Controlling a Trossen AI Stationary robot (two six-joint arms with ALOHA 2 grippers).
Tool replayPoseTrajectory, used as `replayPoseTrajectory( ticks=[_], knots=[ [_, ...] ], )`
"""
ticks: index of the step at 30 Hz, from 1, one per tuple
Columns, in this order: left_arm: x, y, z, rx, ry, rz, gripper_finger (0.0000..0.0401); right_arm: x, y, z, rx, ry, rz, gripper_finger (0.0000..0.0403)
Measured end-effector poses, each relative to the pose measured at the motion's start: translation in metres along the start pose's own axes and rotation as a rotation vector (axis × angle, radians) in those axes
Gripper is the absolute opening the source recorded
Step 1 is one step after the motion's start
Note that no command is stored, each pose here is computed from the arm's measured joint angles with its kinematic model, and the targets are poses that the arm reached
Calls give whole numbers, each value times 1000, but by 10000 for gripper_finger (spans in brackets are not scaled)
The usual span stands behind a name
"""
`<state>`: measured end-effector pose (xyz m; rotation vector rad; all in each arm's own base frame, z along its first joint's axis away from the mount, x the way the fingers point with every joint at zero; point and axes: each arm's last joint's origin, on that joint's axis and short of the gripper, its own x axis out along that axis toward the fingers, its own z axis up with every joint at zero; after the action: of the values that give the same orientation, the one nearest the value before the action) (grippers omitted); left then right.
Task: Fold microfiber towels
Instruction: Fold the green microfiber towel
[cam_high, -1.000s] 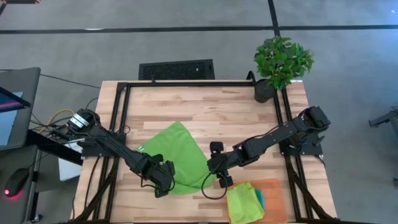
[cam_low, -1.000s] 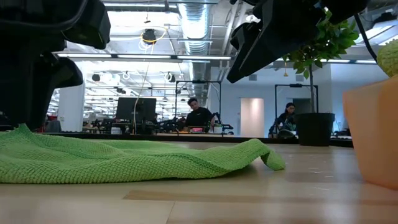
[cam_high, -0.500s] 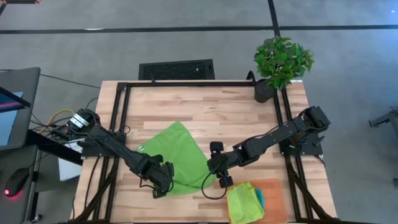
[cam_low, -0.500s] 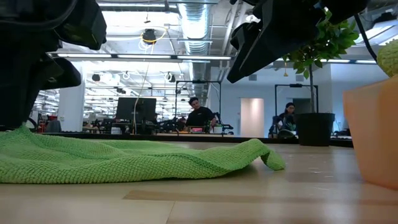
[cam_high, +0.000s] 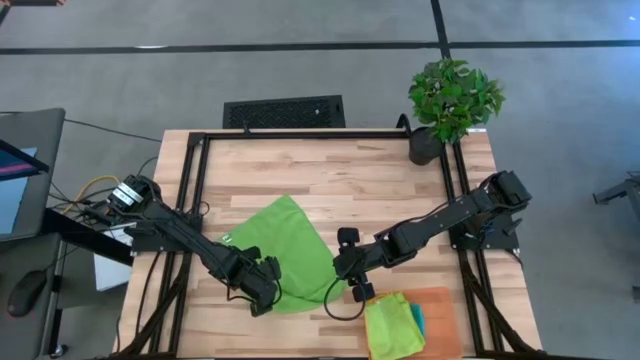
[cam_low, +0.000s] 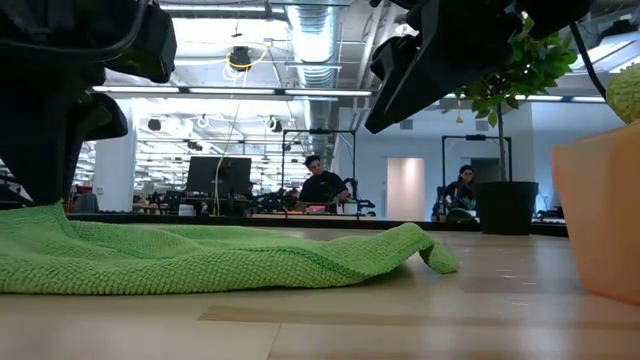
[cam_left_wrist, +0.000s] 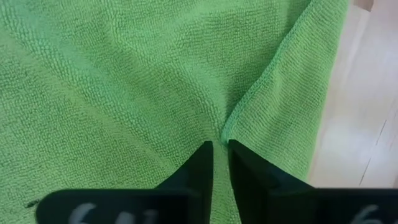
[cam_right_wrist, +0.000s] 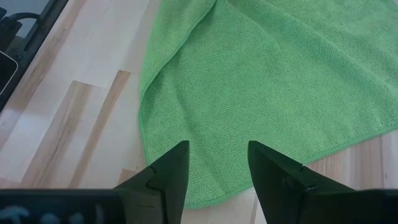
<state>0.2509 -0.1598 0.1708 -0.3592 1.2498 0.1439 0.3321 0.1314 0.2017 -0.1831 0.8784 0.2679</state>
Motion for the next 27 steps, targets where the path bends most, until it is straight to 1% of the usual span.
replayPoseTrajectory(
  ticks=[9,14,19,24,27],
  knots=[
    [0,0,0,-2,0,0,97,0,0,0,0,0,0,182],
    [0,0,0,-1,1,-1,108,0,0,0,0,4,0,180],
    [0,-2,-3,59,8,-7,94,0,0,0,0,4,0,181],
    [0,-2,-3,62,1,-2,60,0,0,0,0,4,0,177],
    [0,-2,-2,38,-23,17,46,0,0,0,0,4,0,176]
  ],
)
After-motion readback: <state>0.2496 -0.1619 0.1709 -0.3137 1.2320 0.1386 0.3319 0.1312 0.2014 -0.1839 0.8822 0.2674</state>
